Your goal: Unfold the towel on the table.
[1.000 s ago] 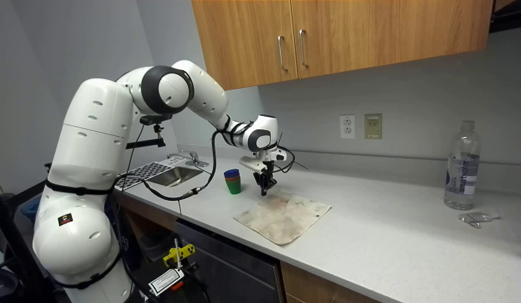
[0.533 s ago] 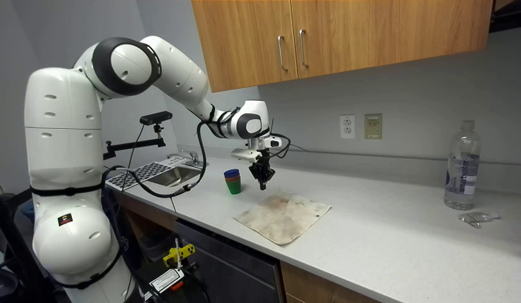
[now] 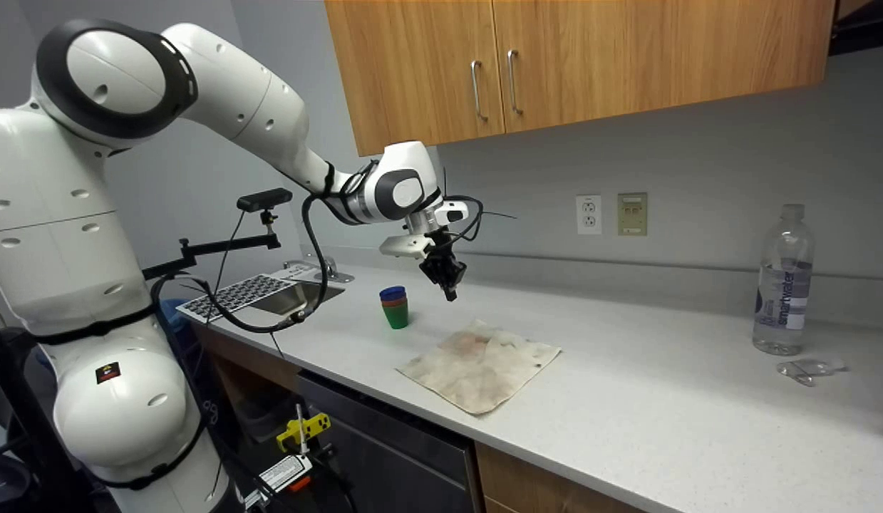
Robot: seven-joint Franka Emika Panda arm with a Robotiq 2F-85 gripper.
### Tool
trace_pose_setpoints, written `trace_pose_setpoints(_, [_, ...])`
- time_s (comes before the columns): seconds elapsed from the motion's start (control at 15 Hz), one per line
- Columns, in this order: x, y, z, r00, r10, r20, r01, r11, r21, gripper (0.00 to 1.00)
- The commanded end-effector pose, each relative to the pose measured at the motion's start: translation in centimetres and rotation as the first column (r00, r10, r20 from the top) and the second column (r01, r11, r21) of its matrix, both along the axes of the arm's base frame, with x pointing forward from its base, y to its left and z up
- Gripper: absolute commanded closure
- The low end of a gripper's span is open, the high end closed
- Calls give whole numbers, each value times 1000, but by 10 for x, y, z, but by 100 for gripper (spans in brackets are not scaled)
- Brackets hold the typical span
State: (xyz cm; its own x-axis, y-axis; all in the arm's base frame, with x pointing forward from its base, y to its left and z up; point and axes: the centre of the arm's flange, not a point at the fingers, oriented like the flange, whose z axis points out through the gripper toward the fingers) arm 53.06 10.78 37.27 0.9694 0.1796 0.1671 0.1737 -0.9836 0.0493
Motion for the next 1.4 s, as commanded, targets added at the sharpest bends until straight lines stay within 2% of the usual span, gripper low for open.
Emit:
trace_pose_setpoints(0.0, [-28, -15, 24, 993, 17, 119, -18, 1000, 12, 66])
trace_pose_setpoints(0.47, [-39, -26, 60, 944, 19, 330, -47, 996, 79, 13])
trace_pose_setpoints(0.6, [-37, -36, 60, 927, 8, 375, -45, 995, 92, 1])
trace_pose_setpoints(0.87, [-34, -55, 53, 906, -19, 423, -45, 989, 139, 0])
trace_pose_setpoints(0.93, [-26, -41, 55, 918, -25, 395, -23, 993, 116, 0])
trace_pose_setpoints(1.33, [-27, -49, 51, 915, -31, 401, -21, 992, 124, 0])
